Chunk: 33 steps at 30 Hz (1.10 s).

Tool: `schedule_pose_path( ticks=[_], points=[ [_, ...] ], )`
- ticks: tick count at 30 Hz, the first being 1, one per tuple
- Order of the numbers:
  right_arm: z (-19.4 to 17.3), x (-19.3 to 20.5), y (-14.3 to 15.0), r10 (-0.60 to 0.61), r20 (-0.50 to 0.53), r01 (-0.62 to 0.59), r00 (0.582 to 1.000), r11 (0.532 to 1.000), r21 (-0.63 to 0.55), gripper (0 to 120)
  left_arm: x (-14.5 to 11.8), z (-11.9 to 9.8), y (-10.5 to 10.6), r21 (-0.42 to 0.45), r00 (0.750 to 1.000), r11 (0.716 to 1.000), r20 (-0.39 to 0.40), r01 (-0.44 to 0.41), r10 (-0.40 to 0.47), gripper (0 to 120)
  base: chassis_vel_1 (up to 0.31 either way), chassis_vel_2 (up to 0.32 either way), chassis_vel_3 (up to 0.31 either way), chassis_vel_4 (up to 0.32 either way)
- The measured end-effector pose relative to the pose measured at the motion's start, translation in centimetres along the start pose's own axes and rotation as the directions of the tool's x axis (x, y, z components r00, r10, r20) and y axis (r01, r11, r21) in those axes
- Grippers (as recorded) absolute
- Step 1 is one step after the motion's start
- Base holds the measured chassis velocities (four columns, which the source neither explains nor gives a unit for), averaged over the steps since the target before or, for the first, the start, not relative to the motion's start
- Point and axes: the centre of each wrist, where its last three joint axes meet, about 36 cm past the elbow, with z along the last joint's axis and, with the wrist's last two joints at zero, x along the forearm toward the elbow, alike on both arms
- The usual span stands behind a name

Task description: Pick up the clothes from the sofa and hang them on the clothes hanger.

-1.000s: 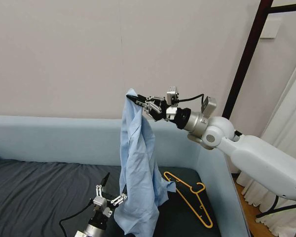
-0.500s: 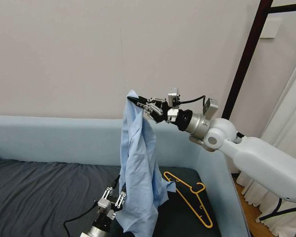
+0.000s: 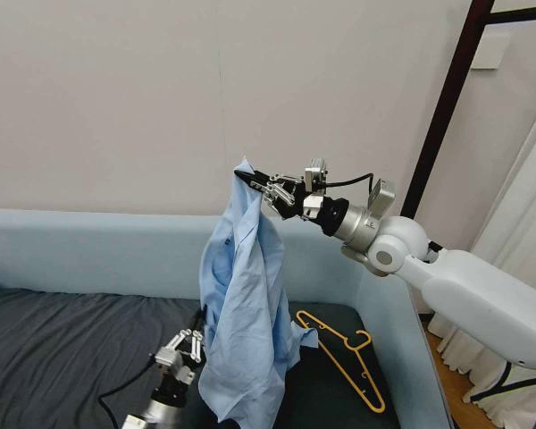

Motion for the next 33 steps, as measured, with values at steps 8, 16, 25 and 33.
schedule_pose_path(
  ticks=[8, 16, 25, 33],
  points=[
    [-1.3, 1.1, -1.9, 0.099, 0.019, -0.1, 0.995, 0.993, 0.062, 0, -8.4, -9.9, 6.8, -0.063, 0.993, 0.996, 0.103, -0.058, 0.064, 0, 0.0, 0.0, 0.0, 0.0],
    [-5.9, 0.5, -1.9, 0.073, 0.118, -0.084, 0.99, 0.992, 0.092, 0, -15.5, -16.9, 9.4, -0.088, 0.978, 0.987, 0.147, -0.133, 0.145, 0, 0.0, 0.0, 0.0, 0.0],
    [-9.3, 0.6, 2.4, 0.042, 0.125, -0.054, 0.991, 0.994, 0.092, 0, -18.6, -22.4, 10.4, -0.165, 0.968, 0.971, 0.155, -0.174, 0.199, 0, 0.0, 0.0, 0.0, 0.0],
    [0.8, 5.9, 7.9, 0.287, -0.172, -0.274, 0.942, 0.957, 0.093, 0, -11.2, -14.0, 10.0, -0.13, 0.959, 0.968, -0.215, -0.216, 0.186, 0, 0.0, 0.0, 0.0, 0.0]
  ],
)
